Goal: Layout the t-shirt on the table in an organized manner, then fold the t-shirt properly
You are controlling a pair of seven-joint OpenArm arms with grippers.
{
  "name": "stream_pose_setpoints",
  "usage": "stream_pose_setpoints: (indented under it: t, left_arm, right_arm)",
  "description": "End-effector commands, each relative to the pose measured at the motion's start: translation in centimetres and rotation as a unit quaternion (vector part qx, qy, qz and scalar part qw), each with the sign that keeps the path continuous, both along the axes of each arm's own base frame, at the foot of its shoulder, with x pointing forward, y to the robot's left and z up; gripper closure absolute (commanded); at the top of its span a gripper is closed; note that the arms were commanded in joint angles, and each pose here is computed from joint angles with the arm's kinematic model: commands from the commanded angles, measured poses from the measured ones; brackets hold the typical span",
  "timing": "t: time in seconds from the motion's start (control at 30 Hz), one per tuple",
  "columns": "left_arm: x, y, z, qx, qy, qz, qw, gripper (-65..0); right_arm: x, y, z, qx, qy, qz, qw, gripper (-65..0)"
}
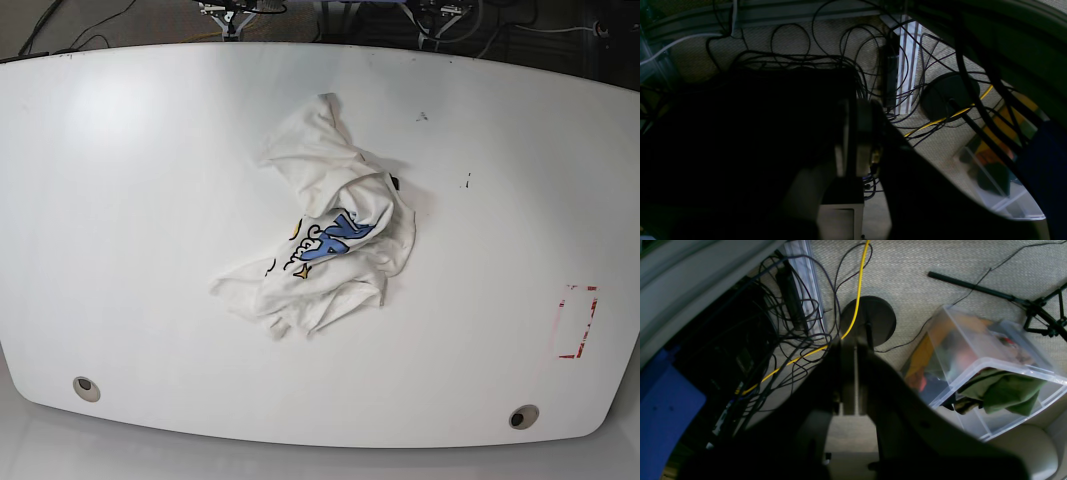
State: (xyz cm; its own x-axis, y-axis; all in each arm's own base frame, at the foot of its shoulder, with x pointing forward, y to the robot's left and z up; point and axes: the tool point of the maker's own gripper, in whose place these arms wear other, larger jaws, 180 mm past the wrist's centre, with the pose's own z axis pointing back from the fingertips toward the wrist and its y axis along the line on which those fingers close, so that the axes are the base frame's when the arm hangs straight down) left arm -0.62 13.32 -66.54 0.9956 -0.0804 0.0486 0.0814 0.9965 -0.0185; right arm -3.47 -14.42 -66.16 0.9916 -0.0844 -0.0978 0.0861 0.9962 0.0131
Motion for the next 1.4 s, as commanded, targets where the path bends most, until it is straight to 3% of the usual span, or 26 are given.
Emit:
stream_pose_setpoints:
  t: [0.0, 1.37]
  left_arm:
    - [-0.34, -0.03, 0.0, 0.001, 0.003, 0.001, 1.0, -3.2]
    - [0.13, -0.49, 0.0, -0.003, -0.002, 0.004, 1.0, -3.6]
  right_arm:
    - [-0.07, -0.45, 0.04, -0.003, 0.001, -0.001, 1.0, -0.4]
    - [0.15, -0.47, 0.05, -0.002, -0.002, 0.002, 1.0, -0.7]
